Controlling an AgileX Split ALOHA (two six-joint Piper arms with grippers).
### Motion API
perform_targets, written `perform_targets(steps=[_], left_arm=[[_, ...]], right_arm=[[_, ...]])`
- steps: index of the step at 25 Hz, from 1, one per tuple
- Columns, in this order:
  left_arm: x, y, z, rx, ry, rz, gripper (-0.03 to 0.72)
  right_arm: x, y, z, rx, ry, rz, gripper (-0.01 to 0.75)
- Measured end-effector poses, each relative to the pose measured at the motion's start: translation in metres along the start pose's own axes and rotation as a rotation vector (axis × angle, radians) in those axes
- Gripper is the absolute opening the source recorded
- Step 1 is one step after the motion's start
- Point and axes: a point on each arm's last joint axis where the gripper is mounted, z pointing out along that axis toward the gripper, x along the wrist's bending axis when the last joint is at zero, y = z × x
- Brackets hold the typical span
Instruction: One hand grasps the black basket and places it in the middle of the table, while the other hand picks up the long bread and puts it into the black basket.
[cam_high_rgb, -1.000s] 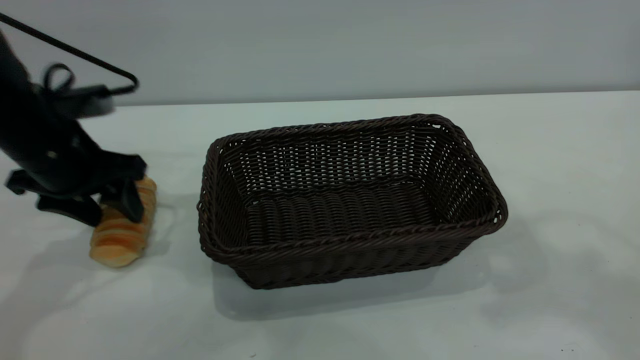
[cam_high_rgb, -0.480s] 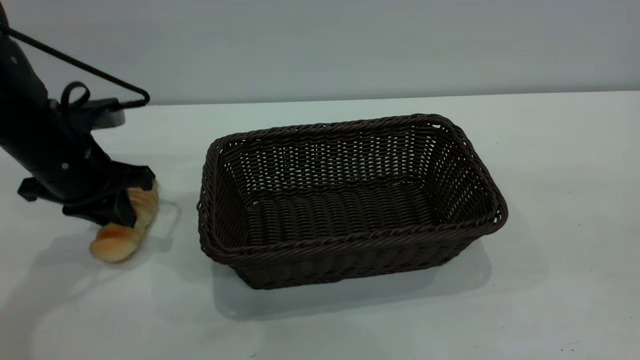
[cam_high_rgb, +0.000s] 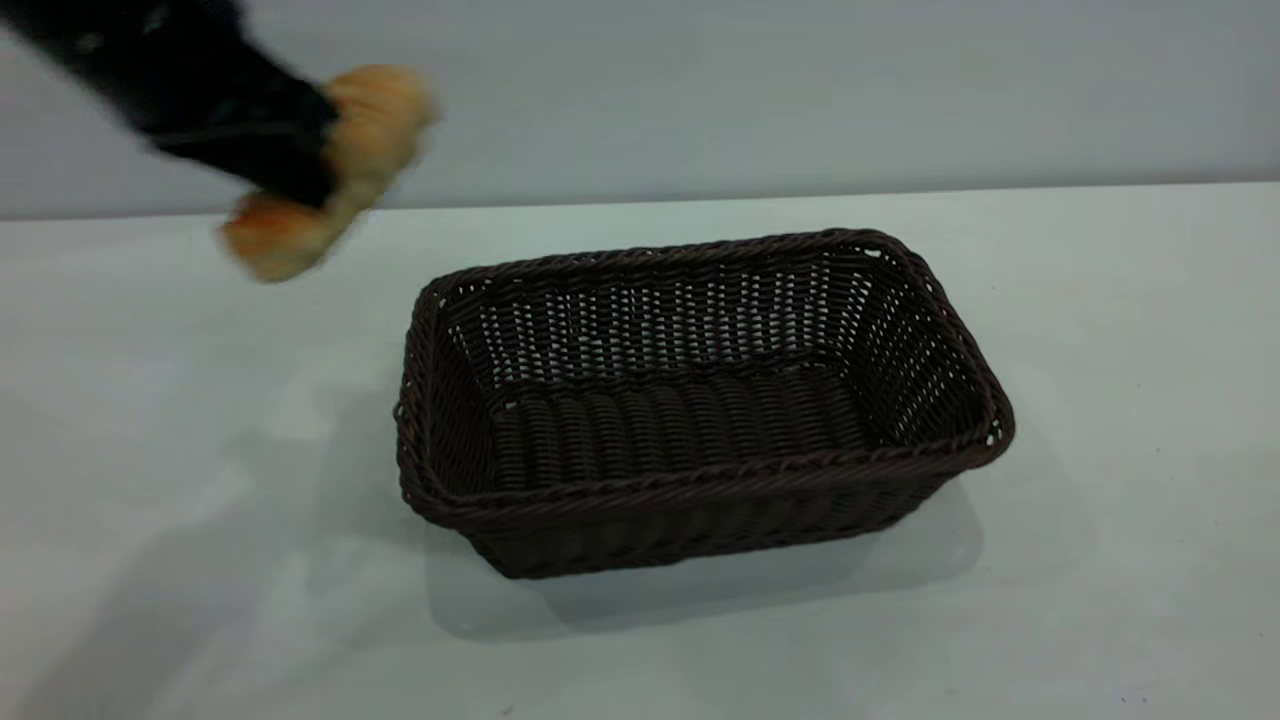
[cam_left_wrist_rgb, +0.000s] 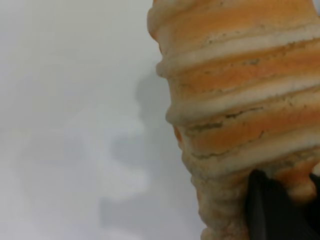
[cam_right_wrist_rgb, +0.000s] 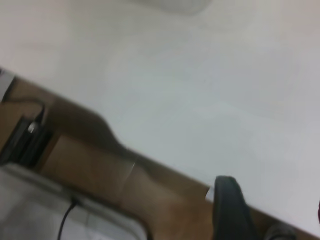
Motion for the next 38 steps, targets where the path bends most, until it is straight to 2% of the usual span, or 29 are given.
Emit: perform_targets(steps=[5, 7, 10, 14, 16, 22, 24, 26, 32, 38], left_arm=[[-0.076, 0.01, 0.024, -0.04, -0.087, 0.198, 0.087], [-0.098, 0.006, 0.046, -0.039, -0.104, 0.244, 0.087], [-0.115, -0.005, 0.077, -0.024, -0.109, 0.275, 0.087], [-0.117, -0.02, 0.104, 0.023, -0.105, 0.24, 0.11], [-0.117, -0.022, 0.108, 0.033, -0.105, 0.234, 0.173], [-0.117, -0.02, 0.102, 0.032, -0.109, 0.219, 0.532], [-0.117, -0.015, 0.087, 0.041, -0.125, 0.222, 0.615], [-0.116, -0.007, 0.062, 0.052, -0.146, 0.221, 0.645], [-0.108, 0.011, -0.06, -0.005, -0.196, 0.245, 0.625], [-0.1, -0.015, -0.183, -0.074, -0.172, 0.246, 0.599]], right_arm=[[-0.001, -0.001, -0.001, -0.014, -0.017, 0.018, 0.429], [-0.001, -0.002, -0.001, -0.013, -0.017, 0.019, 0.429], [-0.001, -0.003, -0.002, -0.023, -0.019, 0.018, 0.429], [0.001, -0.01, -0.01, -0.1, -0.033, 0.011, 0.429], [0.002, -0.015, -0.016, -0.15, -0.044, 0.009, 0.429], [0.005, -0.032, -0.031, -0.31, -0.069, -0.004, 0.429], [0.006, -0.035, -0.033, -0.33, -0.071, -0.002, 0.429], [0.006, -0.035, -0.033, -0.33, -0.071, 0.0, 0.429], [0.006, -0.035, -0.033, -0.332, -0.071, 0.002, 0.429], [0.006, -0.035, -0.033, -0.331, -0.074, 0.001, 0.428]])
